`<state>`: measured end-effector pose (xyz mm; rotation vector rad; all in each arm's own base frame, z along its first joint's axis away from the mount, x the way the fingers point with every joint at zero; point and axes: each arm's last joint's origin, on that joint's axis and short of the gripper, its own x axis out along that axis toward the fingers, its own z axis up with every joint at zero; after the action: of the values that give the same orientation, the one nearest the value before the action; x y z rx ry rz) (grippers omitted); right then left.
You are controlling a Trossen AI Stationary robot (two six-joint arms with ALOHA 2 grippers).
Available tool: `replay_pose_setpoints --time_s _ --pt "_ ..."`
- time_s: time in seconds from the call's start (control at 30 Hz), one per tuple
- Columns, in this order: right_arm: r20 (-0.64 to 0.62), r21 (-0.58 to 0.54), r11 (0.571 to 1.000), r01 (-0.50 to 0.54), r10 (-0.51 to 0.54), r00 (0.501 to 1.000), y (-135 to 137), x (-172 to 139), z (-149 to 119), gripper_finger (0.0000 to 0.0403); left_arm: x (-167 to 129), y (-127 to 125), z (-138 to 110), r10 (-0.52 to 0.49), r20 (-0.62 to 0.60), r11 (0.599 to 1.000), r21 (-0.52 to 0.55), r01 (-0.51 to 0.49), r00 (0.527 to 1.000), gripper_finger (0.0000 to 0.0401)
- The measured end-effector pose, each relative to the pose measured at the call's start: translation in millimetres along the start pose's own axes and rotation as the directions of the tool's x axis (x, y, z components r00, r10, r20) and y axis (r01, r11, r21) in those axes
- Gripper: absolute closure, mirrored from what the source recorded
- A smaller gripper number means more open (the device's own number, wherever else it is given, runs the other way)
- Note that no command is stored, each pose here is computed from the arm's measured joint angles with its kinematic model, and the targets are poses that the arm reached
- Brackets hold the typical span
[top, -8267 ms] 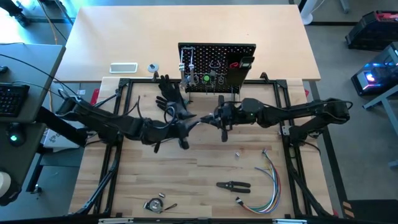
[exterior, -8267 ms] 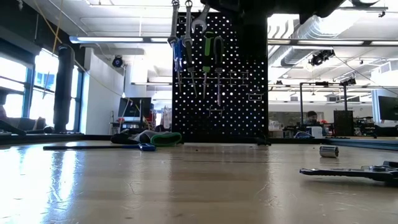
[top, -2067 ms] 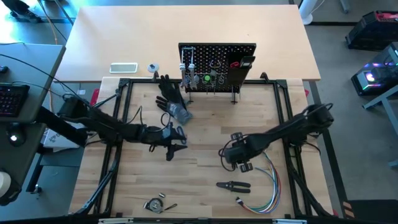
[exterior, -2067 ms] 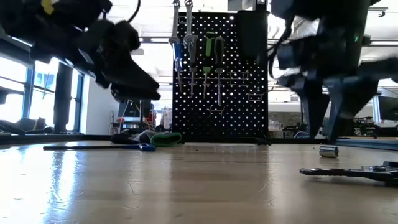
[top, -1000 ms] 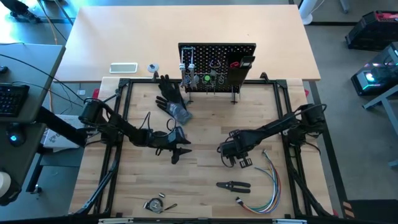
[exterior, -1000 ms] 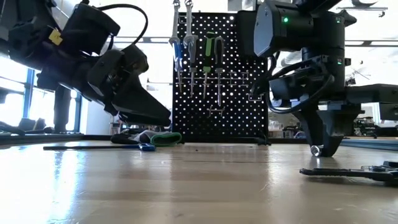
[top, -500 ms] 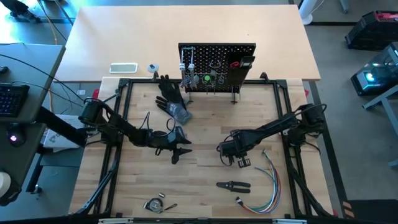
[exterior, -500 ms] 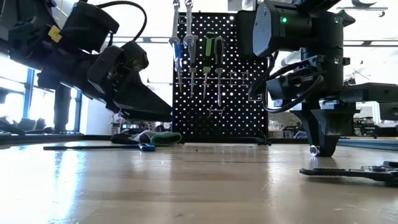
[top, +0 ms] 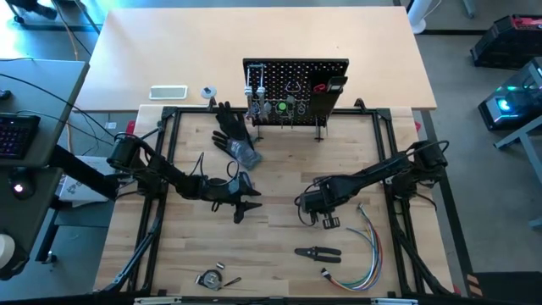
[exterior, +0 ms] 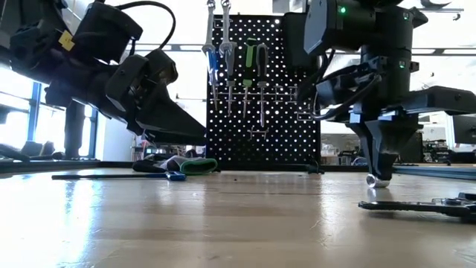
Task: Hang tools onto peg board
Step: Put the silver socket into the black bin on the pegboard
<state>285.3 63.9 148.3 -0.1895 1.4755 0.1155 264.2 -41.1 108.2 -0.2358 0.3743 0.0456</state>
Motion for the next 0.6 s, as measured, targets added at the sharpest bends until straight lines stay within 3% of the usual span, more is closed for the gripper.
replay_pose_setpoints --time_s 0.6 --pt "0.008 0.038 0.999 -0.006 0.005 1.0 -2.8 -2.6 0.2 0.0393 0.0 0.1 0.3 0.0 0.002 1.0 -0.001 0.0 1.0 0.0208"
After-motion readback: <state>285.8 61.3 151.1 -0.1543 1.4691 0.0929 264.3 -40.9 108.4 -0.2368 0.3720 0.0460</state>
